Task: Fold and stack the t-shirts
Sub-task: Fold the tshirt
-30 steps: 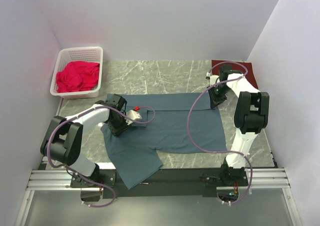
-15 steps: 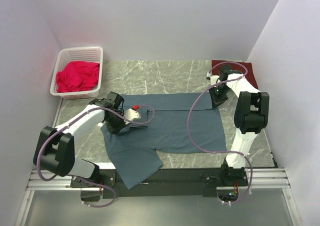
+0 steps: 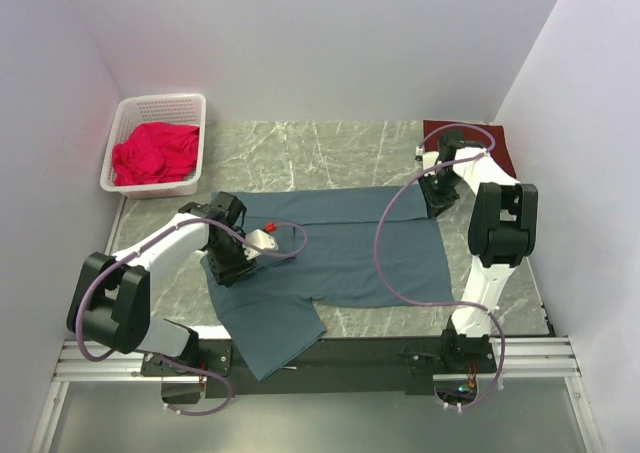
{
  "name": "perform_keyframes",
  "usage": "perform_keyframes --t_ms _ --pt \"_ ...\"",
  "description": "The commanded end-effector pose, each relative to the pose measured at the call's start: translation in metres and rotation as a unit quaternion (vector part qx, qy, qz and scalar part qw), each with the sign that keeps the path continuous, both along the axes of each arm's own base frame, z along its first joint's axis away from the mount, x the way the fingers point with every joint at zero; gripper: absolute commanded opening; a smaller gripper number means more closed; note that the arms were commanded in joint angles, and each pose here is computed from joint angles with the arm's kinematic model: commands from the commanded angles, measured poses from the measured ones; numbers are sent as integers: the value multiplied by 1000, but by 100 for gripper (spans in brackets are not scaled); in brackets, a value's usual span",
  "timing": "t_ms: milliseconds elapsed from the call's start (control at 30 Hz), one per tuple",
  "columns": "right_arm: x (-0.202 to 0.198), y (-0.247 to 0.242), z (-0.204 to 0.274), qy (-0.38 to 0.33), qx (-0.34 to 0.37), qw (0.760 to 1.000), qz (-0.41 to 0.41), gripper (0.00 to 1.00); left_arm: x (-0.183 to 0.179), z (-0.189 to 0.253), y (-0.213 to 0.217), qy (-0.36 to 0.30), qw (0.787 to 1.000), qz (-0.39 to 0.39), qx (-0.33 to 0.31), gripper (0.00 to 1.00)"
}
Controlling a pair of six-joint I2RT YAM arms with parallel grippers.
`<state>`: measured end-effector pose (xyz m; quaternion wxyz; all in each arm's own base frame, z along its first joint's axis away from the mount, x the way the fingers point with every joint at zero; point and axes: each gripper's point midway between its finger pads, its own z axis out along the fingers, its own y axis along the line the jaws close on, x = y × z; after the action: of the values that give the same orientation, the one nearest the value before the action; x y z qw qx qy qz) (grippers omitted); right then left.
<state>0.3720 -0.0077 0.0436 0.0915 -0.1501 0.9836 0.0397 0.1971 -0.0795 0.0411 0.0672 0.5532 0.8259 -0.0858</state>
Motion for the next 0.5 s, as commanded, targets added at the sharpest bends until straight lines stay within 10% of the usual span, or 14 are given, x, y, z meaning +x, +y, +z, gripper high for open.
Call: perform_keyframes --t_ms 0,467 --pt "16 -10 8 -24 -12 1000 -15 29 8 13 -1 -12 1000 3 -20 58" --pt "23 3 -17 32 42 998 -43 36 122 62 17 -110 958 228 -132 77"
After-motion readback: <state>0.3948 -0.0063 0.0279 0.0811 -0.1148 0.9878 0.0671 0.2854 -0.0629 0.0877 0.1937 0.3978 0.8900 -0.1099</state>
